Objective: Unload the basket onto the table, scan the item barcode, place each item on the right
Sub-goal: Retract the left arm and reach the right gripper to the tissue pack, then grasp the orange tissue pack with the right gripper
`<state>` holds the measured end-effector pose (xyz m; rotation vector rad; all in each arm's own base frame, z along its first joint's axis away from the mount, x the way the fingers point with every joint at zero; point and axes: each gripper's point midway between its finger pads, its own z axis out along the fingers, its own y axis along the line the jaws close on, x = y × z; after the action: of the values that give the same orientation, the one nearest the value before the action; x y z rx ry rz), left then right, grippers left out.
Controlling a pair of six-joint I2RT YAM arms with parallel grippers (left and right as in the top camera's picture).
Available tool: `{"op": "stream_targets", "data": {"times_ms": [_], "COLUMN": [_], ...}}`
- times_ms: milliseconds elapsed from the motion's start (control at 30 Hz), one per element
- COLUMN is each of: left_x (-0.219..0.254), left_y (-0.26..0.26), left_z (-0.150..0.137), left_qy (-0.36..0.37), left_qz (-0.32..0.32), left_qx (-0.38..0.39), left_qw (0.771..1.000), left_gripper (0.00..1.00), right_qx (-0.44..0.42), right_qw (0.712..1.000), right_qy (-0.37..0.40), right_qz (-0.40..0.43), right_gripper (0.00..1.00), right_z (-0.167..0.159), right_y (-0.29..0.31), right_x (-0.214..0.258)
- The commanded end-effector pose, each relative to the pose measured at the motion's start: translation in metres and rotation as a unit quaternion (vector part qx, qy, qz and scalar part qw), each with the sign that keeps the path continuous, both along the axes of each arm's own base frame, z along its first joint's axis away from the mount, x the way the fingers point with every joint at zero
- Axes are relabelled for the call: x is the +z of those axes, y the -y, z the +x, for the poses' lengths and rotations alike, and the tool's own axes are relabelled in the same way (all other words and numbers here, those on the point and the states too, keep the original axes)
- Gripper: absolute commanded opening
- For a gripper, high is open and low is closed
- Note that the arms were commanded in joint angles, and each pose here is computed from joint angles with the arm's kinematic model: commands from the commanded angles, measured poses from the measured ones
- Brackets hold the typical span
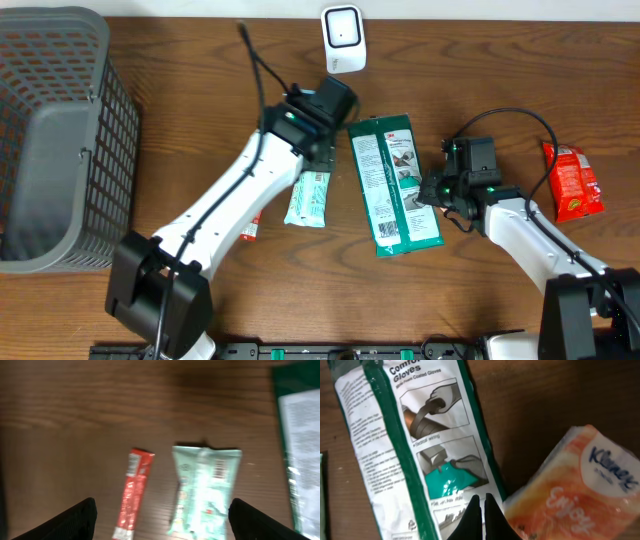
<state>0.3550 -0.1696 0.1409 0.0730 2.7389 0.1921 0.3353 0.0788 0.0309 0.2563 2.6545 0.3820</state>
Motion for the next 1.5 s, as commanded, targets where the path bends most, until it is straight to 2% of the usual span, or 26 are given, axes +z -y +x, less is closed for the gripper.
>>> {"op": "stream_targets", "data": {"times_ms": [0,133,400,567,667,833,1067,1333,1467], "left_x": [-0.004,-0.011,-0.012,-0.012,-0.012,-0.012,-0.011,-0.011,-0.012], "left_y": [-0.033,-0.051,-0.051,-0.051,-0.051,-0.051,-0.05,-0.05,-0.051], "left_z": [0.008,0.008,0.008,0.008,0.008,0.008,0.008,0.008,0.008], "left_qy": [-0.009,-0.021,-0.021,-0.021,-0.021,-0.021,-0.02,-0.02,-0.02], "left_qz": [0.01,0.016,0.016,0.016,0.016,0.016,0.016,0.016,0.016], "left_qx": [0.053,0.073,0.073,0.073,0.073,0.073,0.073,0.073,0.073], "left_qw": [0.998,0.997,0.997,0.997,0.997,0.997,0.997,0.997,0.997], "left_gripper": [0.85,0.85,0.85,0.85,0.85,0.85,0.85,0.85,0.85], "right_qx": [-0.012,-0.027,-0.061,-0.071,-0.068,-0.054,-0.087,-0.08,-0.102], "right_qw": [1.0,0.999,0.992,0.99,0.99,0.988,0.962,0.959,0.939], "right_qy": [0.002,-0.001,-0.033,-0.033,-0.027,-0.024,-0.035,-0.034,-0.047], "right_qz": [-0.02,-0.04,-0.105,-0.118,-0.118,-0.139,-0.256,-0.271,-0.326], "right_gripper": [0.02,0.01,0.04,0.06,0.02,0.01,0.01,0.06,0.06], "right_z": [0.003,0.002,-0.013,-0.012,-0.01,-0.009,-0.019,-0.019,-0.027], "right_y": [0.005,0.013,0.041,0.049,0.048,0.053,0.095,0.098,0.123], "right_x": [-0.007,-0.009,-0.018,-0.017,-0.016,-0.015,-0.011,-0.009,-0.004]}}
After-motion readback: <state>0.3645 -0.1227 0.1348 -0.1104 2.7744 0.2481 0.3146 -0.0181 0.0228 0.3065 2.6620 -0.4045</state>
